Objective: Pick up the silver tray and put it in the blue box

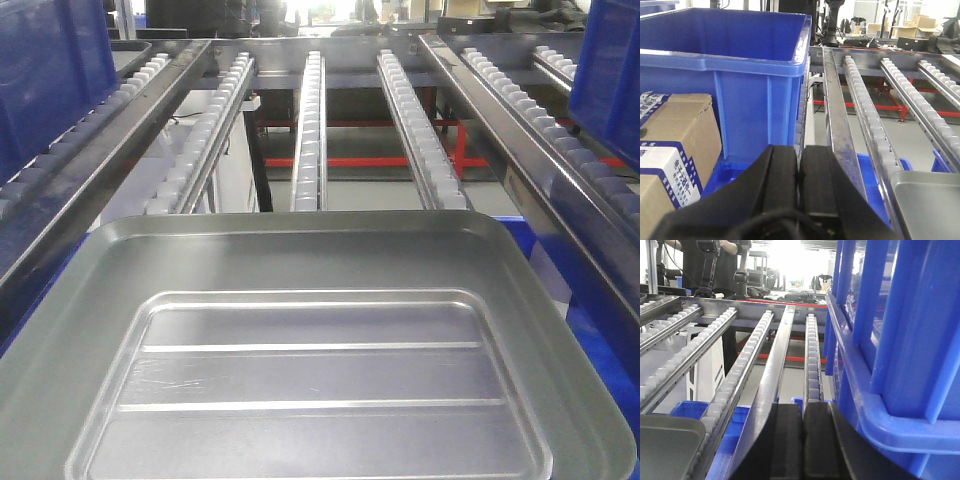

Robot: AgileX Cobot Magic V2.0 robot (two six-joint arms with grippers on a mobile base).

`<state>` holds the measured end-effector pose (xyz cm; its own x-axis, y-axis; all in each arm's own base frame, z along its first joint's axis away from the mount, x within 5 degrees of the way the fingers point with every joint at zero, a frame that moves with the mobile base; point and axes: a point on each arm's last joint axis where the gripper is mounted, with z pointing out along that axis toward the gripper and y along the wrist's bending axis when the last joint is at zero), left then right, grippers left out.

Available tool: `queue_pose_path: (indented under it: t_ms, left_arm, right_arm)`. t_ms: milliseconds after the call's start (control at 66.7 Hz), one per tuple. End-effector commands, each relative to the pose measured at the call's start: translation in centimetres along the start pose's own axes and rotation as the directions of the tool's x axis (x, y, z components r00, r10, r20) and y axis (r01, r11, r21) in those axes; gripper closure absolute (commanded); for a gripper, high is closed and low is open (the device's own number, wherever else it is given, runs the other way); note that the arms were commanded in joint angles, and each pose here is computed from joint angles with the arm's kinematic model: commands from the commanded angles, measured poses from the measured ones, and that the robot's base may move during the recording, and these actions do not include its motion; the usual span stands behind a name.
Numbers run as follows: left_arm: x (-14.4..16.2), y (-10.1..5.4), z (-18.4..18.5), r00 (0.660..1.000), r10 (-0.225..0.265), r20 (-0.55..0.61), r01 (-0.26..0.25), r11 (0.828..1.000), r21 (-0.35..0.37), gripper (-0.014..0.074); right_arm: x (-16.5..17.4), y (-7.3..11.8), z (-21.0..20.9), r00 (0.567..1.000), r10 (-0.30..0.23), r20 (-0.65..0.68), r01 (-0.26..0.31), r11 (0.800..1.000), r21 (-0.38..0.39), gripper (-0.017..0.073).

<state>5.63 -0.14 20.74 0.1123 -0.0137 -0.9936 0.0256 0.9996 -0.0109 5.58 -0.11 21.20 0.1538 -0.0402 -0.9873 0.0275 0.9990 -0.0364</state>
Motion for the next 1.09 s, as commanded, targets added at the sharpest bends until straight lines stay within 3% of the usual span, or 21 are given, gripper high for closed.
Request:
queue_pose_path:
  t_ms: [0,794,914,1079]
  left_arm:
    - [-0.3,0.0,-0.1,0.996,-0.010,0.087,0.009,1.000,0.002,0.0600]
    - [-0.6,0.0,-0.1,0.994,-0.008,0.106,0.007,1.000,0.003,0.0600]
    - [-2.2,0.0,-0.2,0.998,-0.007,0.068,0.008,1.000,-0.001,0.0600]
    - [-6.1,0.0,0.0,0.988,-0.026,-0.154,0.024,1.000,-0.014,0.0600]
  right_arm:
    - [-1.6,0.0,-0.3,0.991,-0.019,0.129,0.018,1.000,0.008,0.0510]
    - [-1.6,0.0,-0.3,0.991,-0.019,0.130,0.018,1.000,0.007,0.0510]
    - [-2.5,-0.2,-0.1,1.000,0.007,0.002,-0.007,1.000,0.009,0.0510]
    - [-5.5,-0.3,0.9,0.976,0.045,-0.211,-0.043,0.999,0.015,0.0510]
